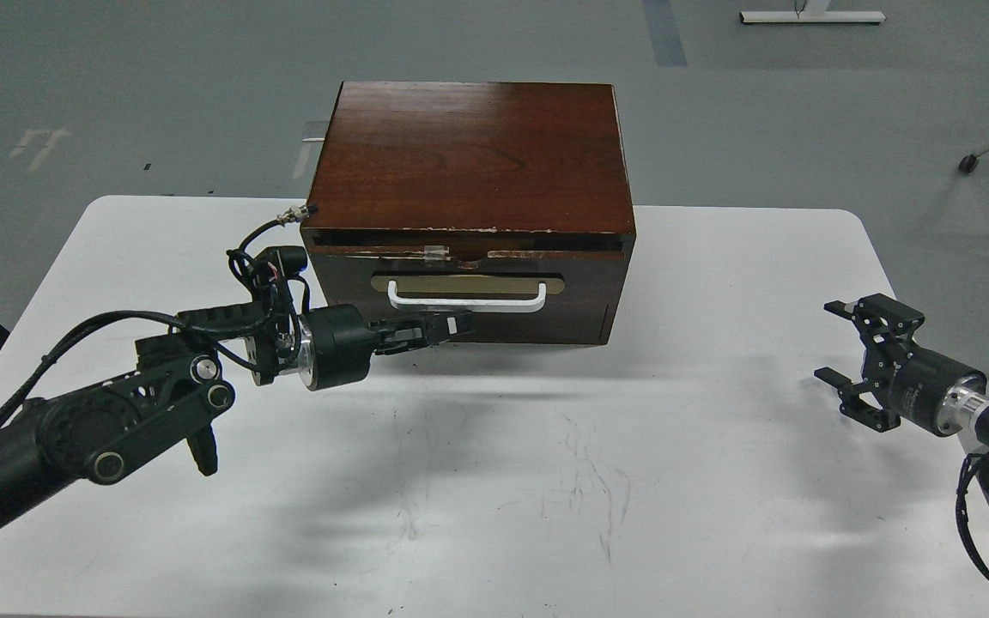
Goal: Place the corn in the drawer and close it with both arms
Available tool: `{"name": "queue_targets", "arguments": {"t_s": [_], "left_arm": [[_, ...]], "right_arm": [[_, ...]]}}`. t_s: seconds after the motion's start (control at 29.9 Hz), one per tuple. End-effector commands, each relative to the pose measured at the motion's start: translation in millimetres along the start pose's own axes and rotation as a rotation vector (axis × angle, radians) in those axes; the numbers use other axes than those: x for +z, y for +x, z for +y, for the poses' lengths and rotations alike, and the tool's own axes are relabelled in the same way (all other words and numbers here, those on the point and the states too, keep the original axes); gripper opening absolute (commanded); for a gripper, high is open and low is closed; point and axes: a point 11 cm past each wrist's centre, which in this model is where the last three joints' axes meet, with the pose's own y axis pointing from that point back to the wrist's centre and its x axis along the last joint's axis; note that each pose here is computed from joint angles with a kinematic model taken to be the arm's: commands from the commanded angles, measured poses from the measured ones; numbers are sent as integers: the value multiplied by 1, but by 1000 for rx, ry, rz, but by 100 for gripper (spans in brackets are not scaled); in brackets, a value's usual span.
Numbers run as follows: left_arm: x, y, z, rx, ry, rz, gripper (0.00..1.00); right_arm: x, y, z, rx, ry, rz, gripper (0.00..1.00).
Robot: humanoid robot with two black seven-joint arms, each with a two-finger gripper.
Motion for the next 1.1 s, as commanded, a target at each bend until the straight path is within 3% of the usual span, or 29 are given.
{"name": "queue_targets", "arguments": {"t_s": [0.0, 0.73, 0.77, 0.87, 1.0, 1.04, 1.07], "left_arm": [[1, 7, -2, 8, 3, -9, 0], [8, 6, 2, -52, -54, 40, 1], [12, 7, 8, -52, -75, 50, 7], [35, 10, 26, -71, -157, 78, 50], [53, 19, 41, -60, -208, 107, 62], [55, 27, 46, -32, -223, 130, 69], [61, 41, 50, 24, -260, 172, 82]], "right_arm": [[1, 0, 1, 2, 7, -1, 96], [-13, 7, 0, 20, 40, 6, 96], [-16, 7, 0, 20, 45, 8, 96], [-27, 6, -4, 15, 68, 13, 96], [-43, 5, -7, 13, 117, 3, 97], [-53, 5, -8, 16, 147, -3, 97], [-64, 6, -9, 18, 181, -10, 96]]}}
